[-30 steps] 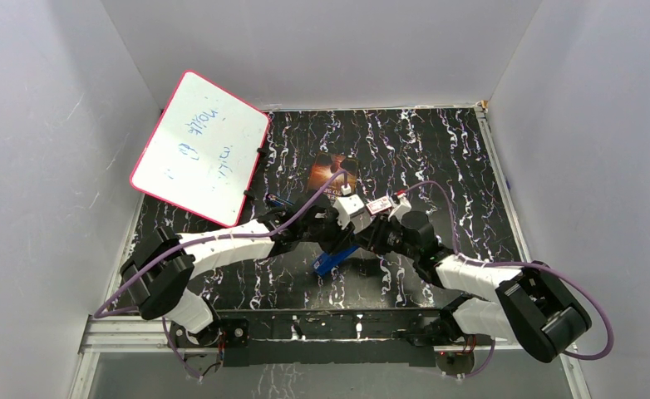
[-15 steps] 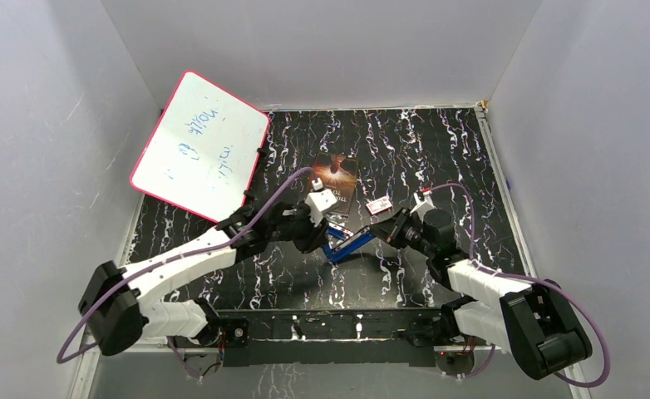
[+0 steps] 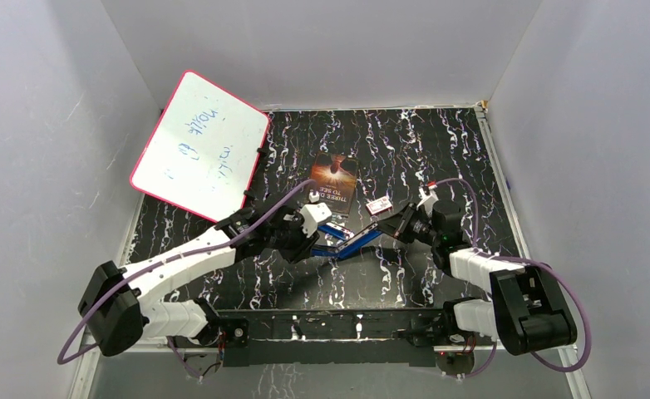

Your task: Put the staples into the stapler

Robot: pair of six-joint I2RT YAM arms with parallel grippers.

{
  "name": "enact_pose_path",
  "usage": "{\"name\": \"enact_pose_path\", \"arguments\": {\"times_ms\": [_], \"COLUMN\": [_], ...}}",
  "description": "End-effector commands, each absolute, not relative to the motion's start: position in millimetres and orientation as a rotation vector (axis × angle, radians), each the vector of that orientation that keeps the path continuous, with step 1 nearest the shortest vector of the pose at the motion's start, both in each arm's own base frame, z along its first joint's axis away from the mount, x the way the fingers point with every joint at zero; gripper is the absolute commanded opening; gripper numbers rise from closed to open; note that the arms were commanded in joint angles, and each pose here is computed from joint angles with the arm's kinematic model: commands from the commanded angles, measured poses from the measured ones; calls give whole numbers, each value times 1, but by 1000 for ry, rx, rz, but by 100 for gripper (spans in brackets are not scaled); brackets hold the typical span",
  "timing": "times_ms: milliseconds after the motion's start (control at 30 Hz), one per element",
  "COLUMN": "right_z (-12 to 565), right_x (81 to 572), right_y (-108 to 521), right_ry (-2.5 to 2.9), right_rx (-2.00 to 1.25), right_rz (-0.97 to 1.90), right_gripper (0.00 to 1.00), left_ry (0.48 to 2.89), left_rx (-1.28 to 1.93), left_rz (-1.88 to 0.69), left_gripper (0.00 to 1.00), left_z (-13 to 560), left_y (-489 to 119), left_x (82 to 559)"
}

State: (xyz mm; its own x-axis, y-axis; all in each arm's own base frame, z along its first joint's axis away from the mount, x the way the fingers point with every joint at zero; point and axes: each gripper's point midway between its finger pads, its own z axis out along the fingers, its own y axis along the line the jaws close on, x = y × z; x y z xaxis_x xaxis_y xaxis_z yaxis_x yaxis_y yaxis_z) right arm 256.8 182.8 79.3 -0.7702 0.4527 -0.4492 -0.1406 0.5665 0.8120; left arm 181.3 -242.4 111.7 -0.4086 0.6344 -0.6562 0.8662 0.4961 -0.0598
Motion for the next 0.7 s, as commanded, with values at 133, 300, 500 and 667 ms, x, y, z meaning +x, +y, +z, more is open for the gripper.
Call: {"name": "enact_pose_path", "arguments": {"times_ms": [133, 300, 500, 667], "right_z": [56, 57, 58, 61], "right_x": [298, 298, 298, 297], "right_y": [125, 124, 125, 126], "right_ry": [2149, 2152, 2153, 2150], "right_rx": [300, 288, 274, 252], "right_rz": [805, 804, 802, 809], "right_gripper": [0, 0, 0, 0], "left_ry": [2329, 2360, 2377, 2348], "left_rx": [1287, 1315, 1313, 1295], "left_rz": [-220, -205, -192, -192], "left_gripper": [21, 37, 57, 60], "left_z": [91, 78, 73, 81], "left_y": [-191, -190, -189, -193], "left_x": [189, 188, 189, 194]}}
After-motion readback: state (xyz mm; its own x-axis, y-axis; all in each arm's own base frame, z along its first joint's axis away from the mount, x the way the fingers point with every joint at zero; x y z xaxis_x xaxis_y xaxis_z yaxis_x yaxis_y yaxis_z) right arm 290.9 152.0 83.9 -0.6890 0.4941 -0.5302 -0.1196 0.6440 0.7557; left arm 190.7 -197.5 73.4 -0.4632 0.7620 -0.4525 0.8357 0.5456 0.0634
